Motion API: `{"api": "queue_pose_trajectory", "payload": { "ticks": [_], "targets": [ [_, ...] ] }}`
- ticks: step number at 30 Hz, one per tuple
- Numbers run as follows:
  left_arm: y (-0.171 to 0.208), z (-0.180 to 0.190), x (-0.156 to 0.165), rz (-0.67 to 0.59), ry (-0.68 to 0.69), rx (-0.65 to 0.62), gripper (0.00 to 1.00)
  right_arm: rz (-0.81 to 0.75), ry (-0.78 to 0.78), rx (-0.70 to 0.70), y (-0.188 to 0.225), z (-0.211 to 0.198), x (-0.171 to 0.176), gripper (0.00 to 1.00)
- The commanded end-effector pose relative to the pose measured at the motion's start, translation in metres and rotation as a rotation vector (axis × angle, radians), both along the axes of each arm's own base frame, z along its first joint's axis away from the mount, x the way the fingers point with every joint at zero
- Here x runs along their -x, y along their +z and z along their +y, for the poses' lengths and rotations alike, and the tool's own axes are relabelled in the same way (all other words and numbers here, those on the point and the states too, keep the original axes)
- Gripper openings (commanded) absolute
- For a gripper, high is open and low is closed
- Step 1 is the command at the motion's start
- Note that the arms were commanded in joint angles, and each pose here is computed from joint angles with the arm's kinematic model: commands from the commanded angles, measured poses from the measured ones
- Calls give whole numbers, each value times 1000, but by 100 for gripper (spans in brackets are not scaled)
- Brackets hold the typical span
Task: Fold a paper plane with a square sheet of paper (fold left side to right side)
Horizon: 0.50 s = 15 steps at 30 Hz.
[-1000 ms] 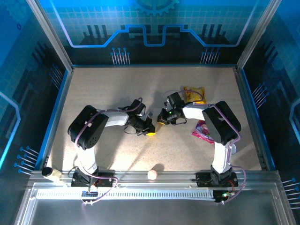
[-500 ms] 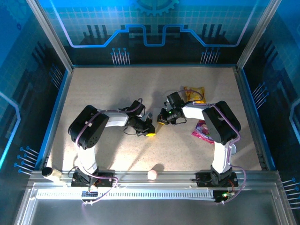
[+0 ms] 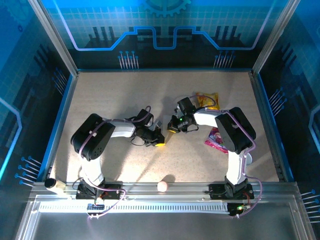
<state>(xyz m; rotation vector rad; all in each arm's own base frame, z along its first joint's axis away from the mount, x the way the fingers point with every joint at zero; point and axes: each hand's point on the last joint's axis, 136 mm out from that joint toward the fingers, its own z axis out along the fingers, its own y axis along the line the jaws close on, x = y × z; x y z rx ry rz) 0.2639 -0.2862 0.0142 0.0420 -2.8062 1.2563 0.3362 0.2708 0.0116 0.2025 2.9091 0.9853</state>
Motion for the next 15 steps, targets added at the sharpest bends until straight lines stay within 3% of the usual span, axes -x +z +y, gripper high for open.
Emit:
{"api": "queue_pose_trajectory", "payload": {
  "ticks": [1, 9, 15],
  "targets": [
    [-20, 17, 37, 120, -24, -87, 0, 121, -5, 180, -46, -27, 29, 0],
    [-12, 19, 43, 114, -42, -84, 0, 121, -6, 182, -45, -27, 27, 0],
    [18, 19, 34, 62, -34, -48, 0, 112, -5, 174, -42, -24, 25, 0]
  ]
}}
